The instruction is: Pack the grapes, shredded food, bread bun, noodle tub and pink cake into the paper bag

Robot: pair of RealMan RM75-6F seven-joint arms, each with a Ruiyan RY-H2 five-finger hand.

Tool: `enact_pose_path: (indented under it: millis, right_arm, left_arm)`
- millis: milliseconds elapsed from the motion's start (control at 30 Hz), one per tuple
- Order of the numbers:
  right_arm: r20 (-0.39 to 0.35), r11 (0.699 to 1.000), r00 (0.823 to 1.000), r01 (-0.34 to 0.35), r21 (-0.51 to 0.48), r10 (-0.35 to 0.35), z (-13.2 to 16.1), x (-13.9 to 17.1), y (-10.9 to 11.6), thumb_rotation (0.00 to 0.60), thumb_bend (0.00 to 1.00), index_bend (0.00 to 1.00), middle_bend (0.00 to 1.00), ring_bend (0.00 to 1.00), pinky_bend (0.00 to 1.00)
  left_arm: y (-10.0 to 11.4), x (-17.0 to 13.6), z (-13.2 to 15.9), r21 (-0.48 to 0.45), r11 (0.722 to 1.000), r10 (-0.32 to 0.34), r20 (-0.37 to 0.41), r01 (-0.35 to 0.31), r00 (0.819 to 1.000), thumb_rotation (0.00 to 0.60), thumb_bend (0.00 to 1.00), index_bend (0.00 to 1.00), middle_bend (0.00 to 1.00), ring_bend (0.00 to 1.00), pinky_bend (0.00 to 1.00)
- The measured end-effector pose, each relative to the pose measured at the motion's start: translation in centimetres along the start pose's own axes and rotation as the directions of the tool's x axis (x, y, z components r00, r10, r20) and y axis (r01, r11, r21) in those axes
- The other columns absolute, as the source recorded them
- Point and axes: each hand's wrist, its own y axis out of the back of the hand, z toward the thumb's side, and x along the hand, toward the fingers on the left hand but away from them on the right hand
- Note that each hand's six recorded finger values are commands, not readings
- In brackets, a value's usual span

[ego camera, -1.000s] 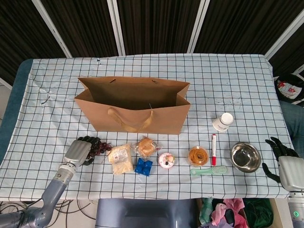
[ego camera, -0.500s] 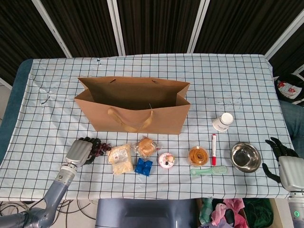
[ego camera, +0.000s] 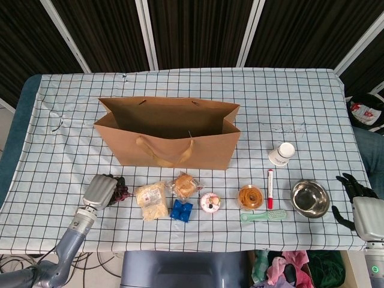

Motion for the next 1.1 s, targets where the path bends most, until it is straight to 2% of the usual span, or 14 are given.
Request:
enact_pose_path:
  millis: [267, 467, 567, 767, 900, 1000, 1100]
  right_arm:
    - [0.006, 1.0, 1.0, -0.008, -0.005, 0.008, -0.1, 0.0, -0.1, 0.6, 0.29, 0.16, 0.11, 0.24, 0.27]
    - [0.011, 1.0, 1.0, -0.008, -0.009, 0.008, -0.3, 0.1, 0.1, 0.6, 0.29, 0.16, 0.11, 0.24, 0.27]
    - [0.014, 1.0, 1.0, -0.011, -0.008, 0.011, -0.3, 0.1, 0.0, 0.6, 0.29, 0.16, 0.11, 0.24, 0.27]
    - [0.031, 1.0, 1.0, -0.004, -0.013, 0.004, -0.7, 0.2, 0.2, 0.6, 0.29, 0.16, 0.11, 0.24, 0.27]
    - [0.05, 1.0, 0.999, 0.0, -0.018, 0.001, -1.3, 0.1, 0.3, 0.6, 0.29, 0.16, 0.11, 0.24, 0.27]
    - [0.058, 1.0, 0.998, 0.002, -0.014, -0.002, -1.6, 0.1, 0.4, 0.6, 0.29, 0.16, 0.11, 0.24, 0.27]
    - [0.065, 1.0, 0.998, 0.003, -0.011, -0.002, -1.8, 0.1, 0.4, 0.6, 0.29, 0.16, 0.11, 0.24, 0.27]
  left_arm:
    - [1.8, -0.9, 0.5, -0.031, 0.999, 0.023, 0.02, -0.023, 1.0, 0.6, 0.51, 0.6, 0.67, 0.56, 0.63]
    - [4.9, -2.3, 0.9, -0.036, 0.998, 0.046, 0.038, -0.044, 0.998, 0.6, 0.51, 0.6, 0.67, 0.56, 0.63]
    - [7.5, -3.1, 1.8, -0.031, 0.996, 0.09, 0.061, -0.088, 0.994, 0.6, 0.51, 0.6, 0.67, 0.56, 0.63]
    - [14.7, -4.5, 5.0, -0.082, 0.976, 0.211, 0.13, -0.202, 0.969, 0.6, 0.51, 0.6, 0.66, 0.56, 0.63]
    - [21.1, -4.9, 7.3, -0.123, 0.951, 0.302, 0.167, -0.284, 0.939, 0.6, 0.51, 0.59, 0.65, 0.56, 0.63]
    - [24.6, -4.6, 8.2, -0.117, 0.932, 0.358, 0.177, -0.342, 0.917, 0.6, 0.51, 0.58, 0.64, 0.56, 0.63]
    - [27.1, -4.2, 9.3, -0.108, 0.915, 0.403, 0.186, -0.389, 0.896, 0.6, 0.51, 0.58, 0.64, 0.56, 0.63]
